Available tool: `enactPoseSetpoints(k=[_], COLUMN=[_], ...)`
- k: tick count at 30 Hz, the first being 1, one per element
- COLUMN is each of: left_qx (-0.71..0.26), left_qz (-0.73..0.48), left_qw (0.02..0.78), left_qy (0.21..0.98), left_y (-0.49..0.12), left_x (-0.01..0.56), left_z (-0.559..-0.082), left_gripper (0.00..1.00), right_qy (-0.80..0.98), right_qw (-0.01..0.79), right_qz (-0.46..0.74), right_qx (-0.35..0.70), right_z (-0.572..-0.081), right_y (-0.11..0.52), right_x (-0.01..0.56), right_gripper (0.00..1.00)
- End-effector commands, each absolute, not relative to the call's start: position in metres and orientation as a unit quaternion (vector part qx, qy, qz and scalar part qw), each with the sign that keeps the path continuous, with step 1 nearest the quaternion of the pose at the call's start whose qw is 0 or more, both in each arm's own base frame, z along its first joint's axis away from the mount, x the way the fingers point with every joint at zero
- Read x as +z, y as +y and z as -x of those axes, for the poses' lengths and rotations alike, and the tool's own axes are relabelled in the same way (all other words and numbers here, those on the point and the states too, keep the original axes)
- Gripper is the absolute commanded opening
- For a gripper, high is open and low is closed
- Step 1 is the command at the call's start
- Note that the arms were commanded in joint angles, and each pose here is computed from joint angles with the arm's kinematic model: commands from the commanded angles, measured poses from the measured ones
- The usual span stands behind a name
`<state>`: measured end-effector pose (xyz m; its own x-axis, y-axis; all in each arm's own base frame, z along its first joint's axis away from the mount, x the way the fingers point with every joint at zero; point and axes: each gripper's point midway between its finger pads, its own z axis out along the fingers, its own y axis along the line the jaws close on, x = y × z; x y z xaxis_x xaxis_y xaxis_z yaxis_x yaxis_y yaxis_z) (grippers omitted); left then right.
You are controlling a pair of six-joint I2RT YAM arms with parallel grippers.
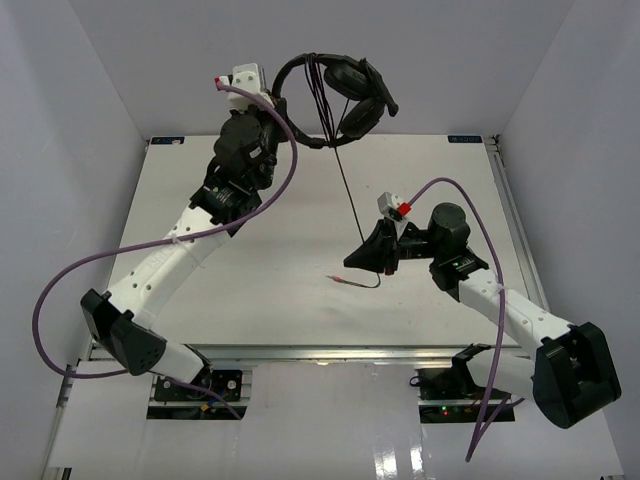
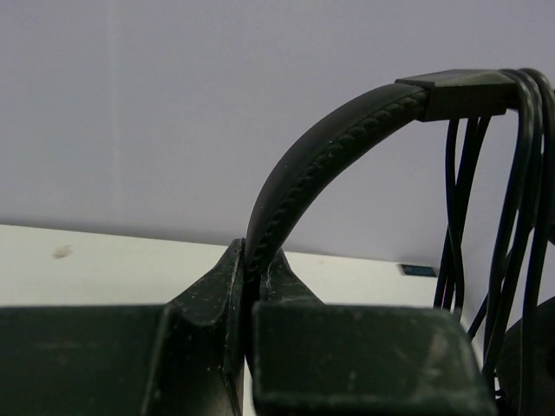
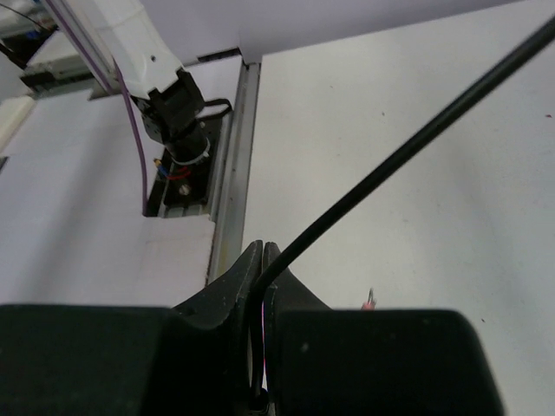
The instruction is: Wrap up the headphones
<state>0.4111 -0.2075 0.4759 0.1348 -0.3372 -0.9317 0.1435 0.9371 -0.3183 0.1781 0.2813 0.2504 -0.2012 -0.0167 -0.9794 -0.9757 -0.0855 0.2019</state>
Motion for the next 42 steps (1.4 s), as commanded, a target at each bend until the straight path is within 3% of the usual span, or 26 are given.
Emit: enactPoseSetpoints(k=[1,6,11,21,31,42], left_qx=[-0.011,0.074,0.09,-0.105,-0.264,-0.316], left_qz=[0.087,-0.03,-0.191,-0.377,-0.49,-0.5], left_qw=[0.763,0.698,0.611,0.57,0.531,0.502], left_qy=[0.641,0.712,0.763,0.723,0.639,0.632], left_y=[-0.169,-0.183,-0.208,-0.238,-0.273,-0.283], left_x=[0.463,0.374,0.284,0.261,0.277,0.273], left_z=[-0.432,-0.453,-0.433,-0.325,-0.249,-0.226], left_gripper=[0.0,0.0,0.0,0.0,0.0,0.0], right_qy=[0.533,0.561,0.611,0.612,0.608,0.631], right_qw=[0.434,0.457,0.467,0.527,0.533,0.528], right_qz=[0.496,0.52,0.577,0.589,0.587,0.549], right_qx=[0.53,0.454,0.276,0.03,0.04,0.146], right_z=[-0.176,-0.19,-0.228,-0.293,-0.314,-0.326], right_y=[0.28,0.276,0.259,0.222,0.235,0.24], right_x=[0.255,0.262,0.264,0.301,0.296,0.289], right_gripper=[0.08,0.08,0.08,0.08,0.08,0.09])
